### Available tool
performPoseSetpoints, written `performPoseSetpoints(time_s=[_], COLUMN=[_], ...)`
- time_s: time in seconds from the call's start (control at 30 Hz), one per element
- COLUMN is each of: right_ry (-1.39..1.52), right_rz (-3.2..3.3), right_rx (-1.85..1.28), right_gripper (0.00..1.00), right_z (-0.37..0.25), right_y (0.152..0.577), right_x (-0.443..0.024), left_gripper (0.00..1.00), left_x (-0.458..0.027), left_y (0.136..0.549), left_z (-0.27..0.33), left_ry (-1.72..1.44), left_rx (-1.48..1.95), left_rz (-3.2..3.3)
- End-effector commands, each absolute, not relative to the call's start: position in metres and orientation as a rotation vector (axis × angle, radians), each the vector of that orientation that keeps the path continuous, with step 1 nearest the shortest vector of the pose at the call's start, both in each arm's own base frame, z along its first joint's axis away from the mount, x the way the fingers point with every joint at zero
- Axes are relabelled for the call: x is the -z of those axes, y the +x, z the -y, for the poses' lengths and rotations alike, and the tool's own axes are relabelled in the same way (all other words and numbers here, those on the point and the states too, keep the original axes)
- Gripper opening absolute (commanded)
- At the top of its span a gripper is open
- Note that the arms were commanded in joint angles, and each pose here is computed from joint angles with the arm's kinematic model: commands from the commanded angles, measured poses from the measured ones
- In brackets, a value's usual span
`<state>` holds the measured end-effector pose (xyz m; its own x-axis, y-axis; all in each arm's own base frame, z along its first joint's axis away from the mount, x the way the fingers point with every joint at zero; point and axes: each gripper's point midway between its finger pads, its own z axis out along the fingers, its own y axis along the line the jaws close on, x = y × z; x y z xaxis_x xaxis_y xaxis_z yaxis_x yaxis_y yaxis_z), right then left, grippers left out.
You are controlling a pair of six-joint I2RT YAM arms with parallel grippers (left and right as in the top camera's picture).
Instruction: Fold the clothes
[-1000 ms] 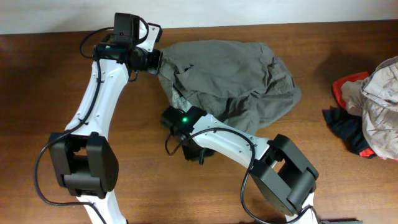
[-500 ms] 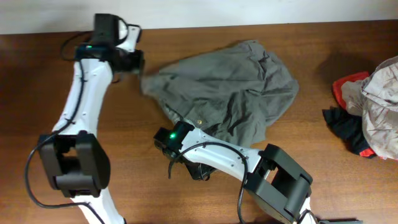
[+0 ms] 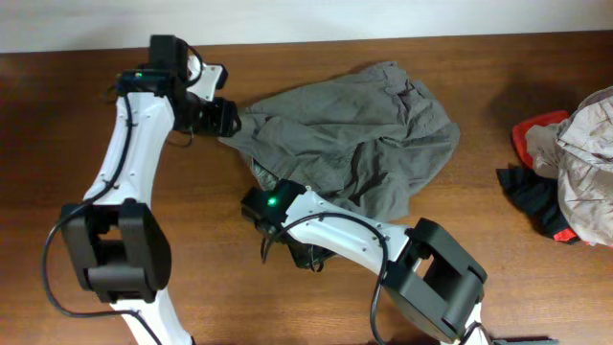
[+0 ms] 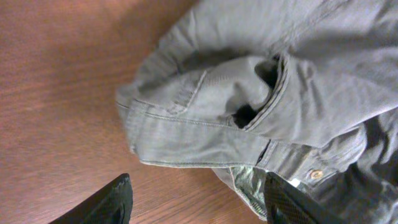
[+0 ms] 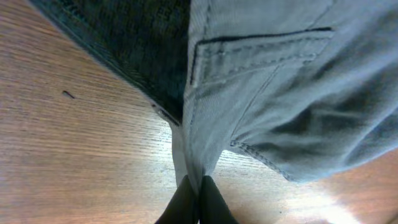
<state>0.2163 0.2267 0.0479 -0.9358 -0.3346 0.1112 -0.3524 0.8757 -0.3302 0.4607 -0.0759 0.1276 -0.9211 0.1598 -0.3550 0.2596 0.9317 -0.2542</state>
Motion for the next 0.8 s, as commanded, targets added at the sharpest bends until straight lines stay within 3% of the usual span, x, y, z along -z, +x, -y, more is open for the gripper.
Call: performPoseSetpoints(time_s=[0.0,0.23,0.47,0.5,0.6,0.63,0.67,0.77], right_ry=[0.523,0.523,0.523,0.522,0.522,0.522,0.522,0.522], right_rz=[3.065,3.066,3.066,3.066,3.066,3.067,3.068,3.066], right_rx=[-0.521,-0.521,-0.520,-0.520,-0.520,-0.519,-0.518,-0.521], right_gripper=[0.04,0.04,0.04,0.04,0.04,0.04,0.04,0.04], right_z=[-0.229,-0.229,-0.229,-0.229,-0.229,-0.229,-0.229,-0.229], right_y=[0.227,0.227,0.227,0.227,0.227,0.227,0.227,0.227], right_x=[-0.065,-0.065,-0.065,-0.065,-0.065,-0.065,-0.065,-0.065], left_gripper=[0.66,0.66,0.65,0.59,0.24,0.05,0.00,0.00], left_x=[-0.074,-0.057,-0.063,-0.064,-0.067,-0.069,-0.070,-0.090], left_y=[0.449,0.449,0.482,0.484,0.487,0.488,0.489,0.500], left_z=[0.071,0.072,0.074,0.075,0.080,0.080,0.080,0.072], left_ry=[0.242,0.240,0.259,0.258,0.267,0.265,0.264,0.201], left_rx=[0.438,0.453,0.430,0.438,0.476,0.485,0.484,0.490], left_rz=[-2.898,-2.927,-2.786,-2.773,-2.751,-2.743,-2.740,-2.703])
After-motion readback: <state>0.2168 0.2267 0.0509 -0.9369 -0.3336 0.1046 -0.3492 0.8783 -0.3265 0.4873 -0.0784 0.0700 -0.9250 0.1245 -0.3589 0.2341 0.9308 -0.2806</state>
